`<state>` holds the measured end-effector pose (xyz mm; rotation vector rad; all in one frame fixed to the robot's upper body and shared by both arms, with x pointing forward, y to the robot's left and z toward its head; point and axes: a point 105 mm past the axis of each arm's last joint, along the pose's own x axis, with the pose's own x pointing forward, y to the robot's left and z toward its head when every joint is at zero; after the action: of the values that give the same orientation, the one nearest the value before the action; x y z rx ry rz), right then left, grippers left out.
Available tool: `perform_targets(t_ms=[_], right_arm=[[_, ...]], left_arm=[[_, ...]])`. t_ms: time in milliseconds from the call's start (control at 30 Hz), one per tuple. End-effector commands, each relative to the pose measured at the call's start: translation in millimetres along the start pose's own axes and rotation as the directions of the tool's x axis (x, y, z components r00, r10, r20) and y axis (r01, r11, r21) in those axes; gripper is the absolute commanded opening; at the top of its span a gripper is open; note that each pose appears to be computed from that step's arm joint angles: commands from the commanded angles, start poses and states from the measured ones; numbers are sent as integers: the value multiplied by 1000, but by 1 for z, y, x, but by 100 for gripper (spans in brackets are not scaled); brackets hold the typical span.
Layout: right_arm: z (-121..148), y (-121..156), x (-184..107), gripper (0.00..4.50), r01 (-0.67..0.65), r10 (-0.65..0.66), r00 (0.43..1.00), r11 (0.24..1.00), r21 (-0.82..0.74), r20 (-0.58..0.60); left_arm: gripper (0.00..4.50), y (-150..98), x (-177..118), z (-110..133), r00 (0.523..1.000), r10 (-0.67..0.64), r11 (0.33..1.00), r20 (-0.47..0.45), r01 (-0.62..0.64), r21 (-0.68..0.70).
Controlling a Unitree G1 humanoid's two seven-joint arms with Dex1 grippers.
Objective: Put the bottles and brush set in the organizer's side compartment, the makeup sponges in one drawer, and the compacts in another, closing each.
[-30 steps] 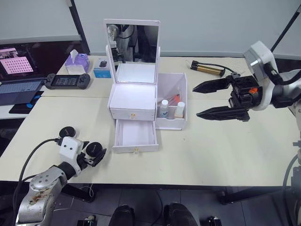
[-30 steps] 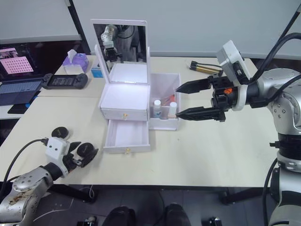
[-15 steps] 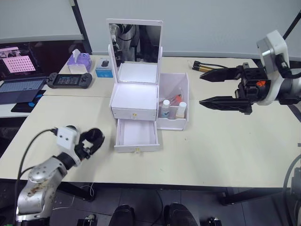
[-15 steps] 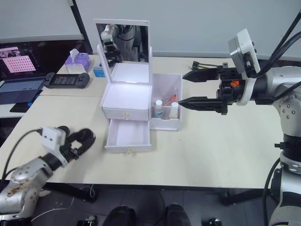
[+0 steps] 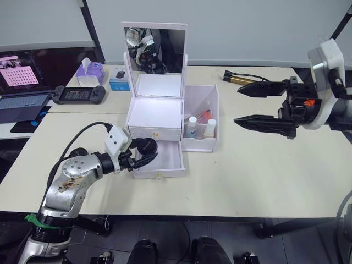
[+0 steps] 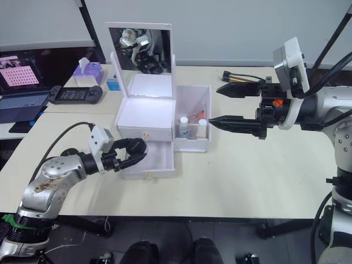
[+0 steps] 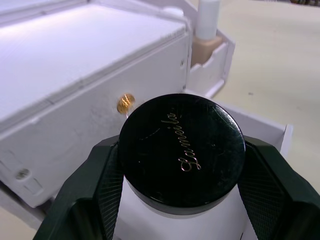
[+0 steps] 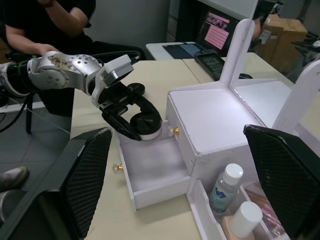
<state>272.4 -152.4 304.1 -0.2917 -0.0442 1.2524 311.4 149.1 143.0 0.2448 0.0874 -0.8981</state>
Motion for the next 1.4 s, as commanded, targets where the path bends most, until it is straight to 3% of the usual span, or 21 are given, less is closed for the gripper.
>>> perform_targets(t_ms=[33, 200, 367, 600, 800, 900, 1067, 1267, 1400], right_arm=[[13, 7, -7, 450, 25, -25, 999, 999, -47, 21], [12, 9, -10, 450, 47, -46, 999, 998, -44, 17], [12, 8, -10, 450, 53, -53, 998, 998, -43, 17], [12, 7, -7, 450, 38, -37, 999, 998, -43, 18], [12, 6, -3, 450, -12, 13, 1000, 999, -39, 14], [10, 7, 0, 450, -61, 61, 998, 998, -21, -3], [-11, -2, -3, 450, -60, 62, 995, 998, 22, -75], [-65, -46, -25, 450, 135, -125, 972, 990, 39, -200], [-82, -55, -38, 450, 176, -157, 964, 982, 72, -212]], left_arm=[[291, 3, -1, 4, 1000, -12, 998, -12, 13, 59], [291, 2, -2, -7, 999, -23, 998, -40, 25, 56], [446, 9, -6, -11, 1000, -8, 999, -30, 8, 31], [446, 27, -27, -15, 997, 74, 997, -9, -74, 8], [446, 64, -83, -9, 959, 278, 960, 61, -276, -46], [446, 71, -116, -13, 933, 359, 933, 27, -358, -41], [446, 79, -172, -28, 849, 528, 848, -24, -528, -50], [446, 97, -240, -47, 643, 763, 639, -63, -766, -76], [446, 95, -267, -59, 571, 814, 563, -102, -820, -103]])
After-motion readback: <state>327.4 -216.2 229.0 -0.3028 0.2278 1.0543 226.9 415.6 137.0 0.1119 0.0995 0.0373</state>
